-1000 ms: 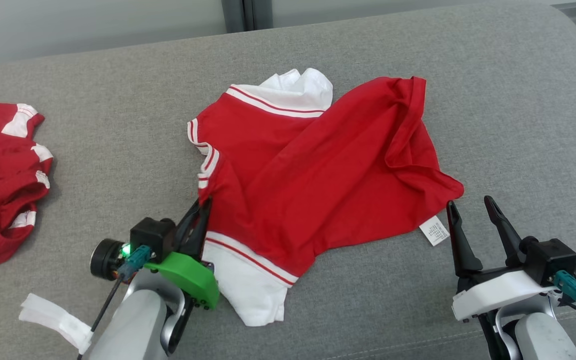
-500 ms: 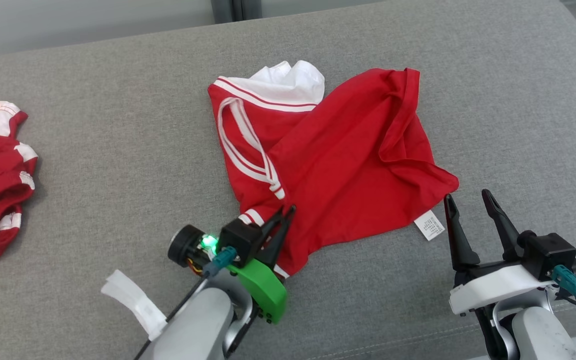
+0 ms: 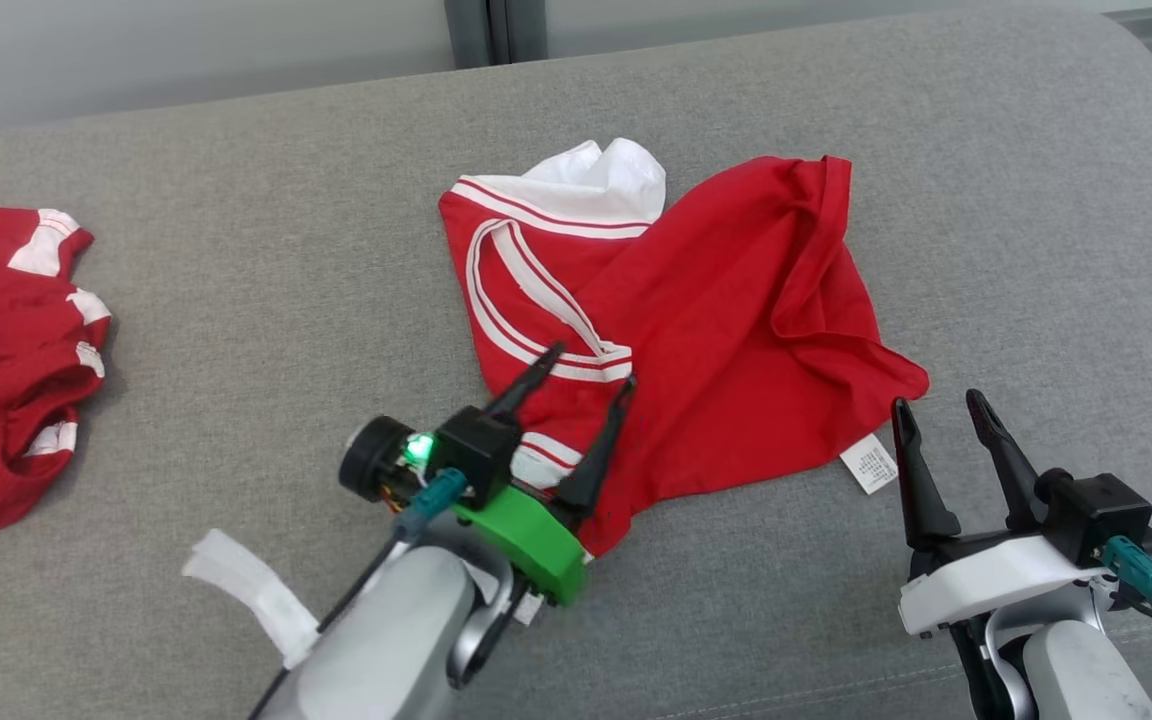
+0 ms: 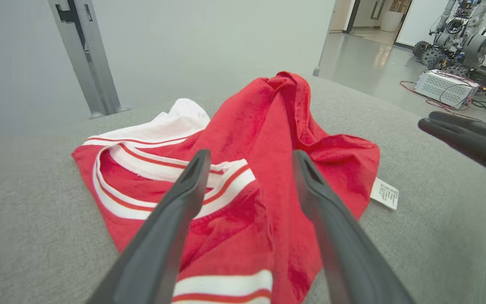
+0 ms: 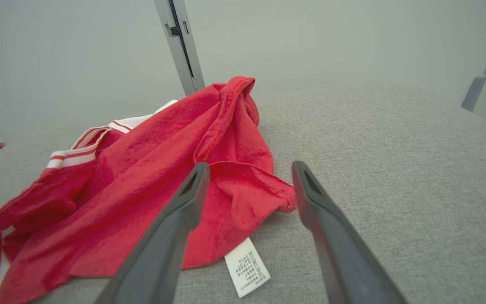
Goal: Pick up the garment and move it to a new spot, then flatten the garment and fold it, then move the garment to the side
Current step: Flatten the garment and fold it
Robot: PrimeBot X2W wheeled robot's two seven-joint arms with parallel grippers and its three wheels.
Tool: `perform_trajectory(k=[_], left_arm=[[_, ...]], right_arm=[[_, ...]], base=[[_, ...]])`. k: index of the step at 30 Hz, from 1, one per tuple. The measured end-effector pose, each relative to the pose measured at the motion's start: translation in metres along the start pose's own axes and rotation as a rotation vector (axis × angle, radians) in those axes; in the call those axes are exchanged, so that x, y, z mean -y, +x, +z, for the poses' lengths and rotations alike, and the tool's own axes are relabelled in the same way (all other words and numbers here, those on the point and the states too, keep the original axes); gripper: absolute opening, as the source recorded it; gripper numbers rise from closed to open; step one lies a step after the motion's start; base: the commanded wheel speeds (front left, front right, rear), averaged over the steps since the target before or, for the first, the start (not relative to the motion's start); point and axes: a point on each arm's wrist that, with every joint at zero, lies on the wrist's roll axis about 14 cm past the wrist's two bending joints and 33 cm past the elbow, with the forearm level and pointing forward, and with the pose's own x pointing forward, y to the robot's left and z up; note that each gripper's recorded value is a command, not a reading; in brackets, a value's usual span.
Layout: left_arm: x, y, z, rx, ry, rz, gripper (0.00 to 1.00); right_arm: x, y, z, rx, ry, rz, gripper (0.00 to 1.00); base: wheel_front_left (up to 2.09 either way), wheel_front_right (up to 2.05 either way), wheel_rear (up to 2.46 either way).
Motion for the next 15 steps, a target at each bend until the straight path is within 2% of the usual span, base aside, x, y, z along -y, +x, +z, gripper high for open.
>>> perform_trajectory(k=[2,6,12,15], left_arm=[[-0.023,-0.007,0.016,0.048,0.025,0.069,1.00],[-0.063,-0.036,0.017,0.046,0.062,0.186,1.00],[-0.090,-0.062,-0.007,-0.020,0.045,0.272,1.00],[-0.089,-0.070,-0.031,-0.090,0.025,0.270,1.00]], right_arm=[[-0.003,0.000,0.002,0.005,0.001,0.009,1.00],[-0.008,-0.001,0.001,0.004,0.004,0.023,1.00],[-0.008,0.000,0.000,-0.002,-0.001,0.028,1.00],[-0.007,0.000,-0.002,-0.008,-0.005,0.028,1.00]], base=[[0.00,0.00,0.00],[0.00,0.00,0.00],[0.00,0.00,0.00],[0.00,0.00,0.00]])
